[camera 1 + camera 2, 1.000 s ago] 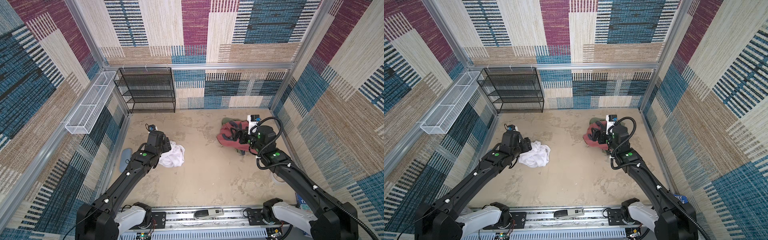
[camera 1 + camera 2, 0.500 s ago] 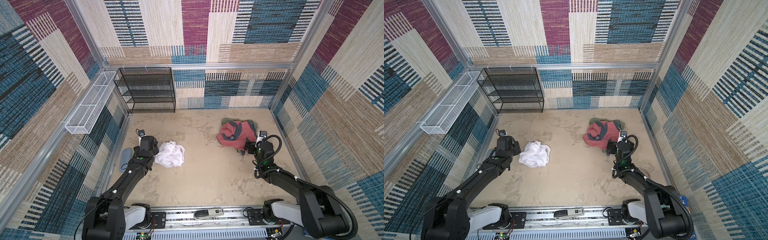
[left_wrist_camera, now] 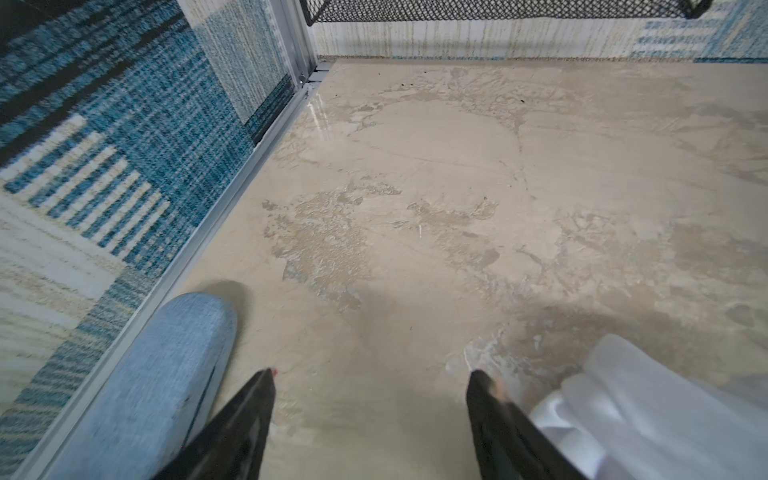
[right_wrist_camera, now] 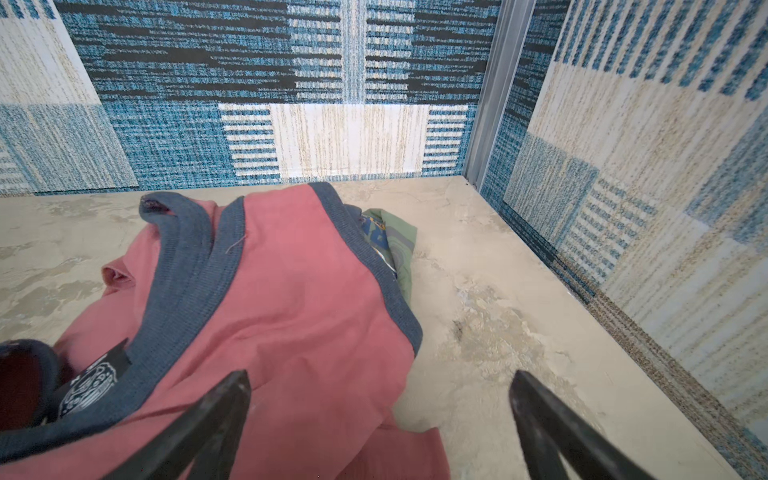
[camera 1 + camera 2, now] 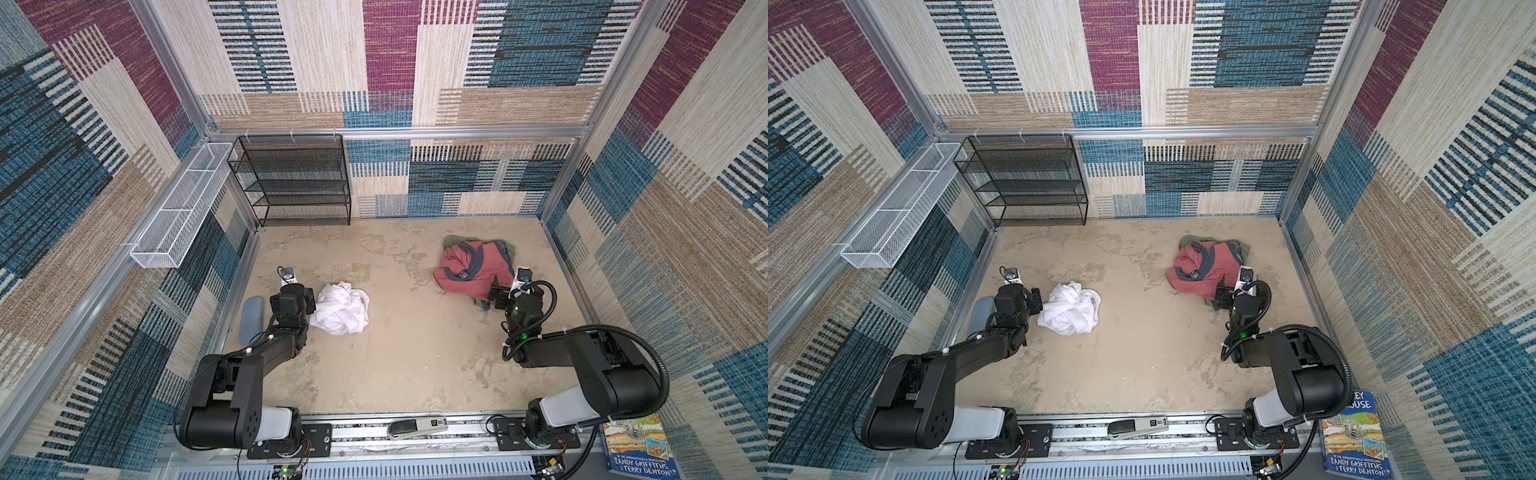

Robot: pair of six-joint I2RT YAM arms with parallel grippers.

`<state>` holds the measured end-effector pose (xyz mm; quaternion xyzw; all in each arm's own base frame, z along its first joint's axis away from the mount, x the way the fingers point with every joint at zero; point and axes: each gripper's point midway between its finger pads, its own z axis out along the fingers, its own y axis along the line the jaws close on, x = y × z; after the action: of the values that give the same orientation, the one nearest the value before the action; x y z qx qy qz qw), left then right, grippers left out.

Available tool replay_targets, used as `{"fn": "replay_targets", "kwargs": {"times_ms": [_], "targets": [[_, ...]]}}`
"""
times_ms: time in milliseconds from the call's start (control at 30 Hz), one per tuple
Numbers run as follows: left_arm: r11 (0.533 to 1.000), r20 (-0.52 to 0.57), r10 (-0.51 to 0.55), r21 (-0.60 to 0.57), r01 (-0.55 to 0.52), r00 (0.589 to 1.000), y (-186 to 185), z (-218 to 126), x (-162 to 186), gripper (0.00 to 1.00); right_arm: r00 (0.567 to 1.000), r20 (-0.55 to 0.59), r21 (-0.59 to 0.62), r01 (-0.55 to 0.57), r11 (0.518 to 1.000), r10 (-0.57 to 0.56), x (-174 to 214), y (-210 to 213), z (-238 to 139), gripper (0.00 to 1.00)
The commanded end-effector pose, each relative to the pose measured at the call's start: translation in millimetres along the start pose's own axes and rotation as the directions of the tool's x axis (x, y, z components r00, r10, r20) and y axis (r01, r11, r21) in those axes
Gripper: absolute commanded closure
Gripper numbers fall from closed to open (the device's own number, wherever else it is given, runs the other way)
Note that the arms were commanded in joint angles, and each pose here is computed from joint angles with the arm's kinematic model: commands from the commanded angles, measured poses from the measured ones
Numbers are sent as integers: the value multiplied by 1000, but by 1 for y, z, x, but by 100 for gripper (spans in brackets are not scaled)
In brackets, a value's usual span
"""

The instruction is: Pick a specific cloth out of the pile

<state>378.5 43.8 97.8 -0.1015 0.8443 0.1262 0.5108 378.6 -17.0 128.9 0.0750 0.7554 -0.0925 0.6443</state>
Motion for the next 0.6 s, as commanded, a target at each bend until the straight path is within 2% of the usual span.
{"fn": "replay_targets", "kwargs": {"times_ms": [0,167,333,567], "targets": [[994,107,6,108,-17,994,-18,6,-19,25,997,76,-31,-25,999,28,-21,2,3,0],[988,83,-4,153,-9,997,-22,12,-10,26,994,86,-92,-64,994,72,-20,-3,-1,0],[983,104,-4,181,-15,995,-25,14,-7,25,992,108,-168,-47,985,65,-17,5,-9,0],[983,103,-5,181,-14,995,-25,14,-6,24,991,113,-176,-45,983,65,-15,5,-10,0]]}}
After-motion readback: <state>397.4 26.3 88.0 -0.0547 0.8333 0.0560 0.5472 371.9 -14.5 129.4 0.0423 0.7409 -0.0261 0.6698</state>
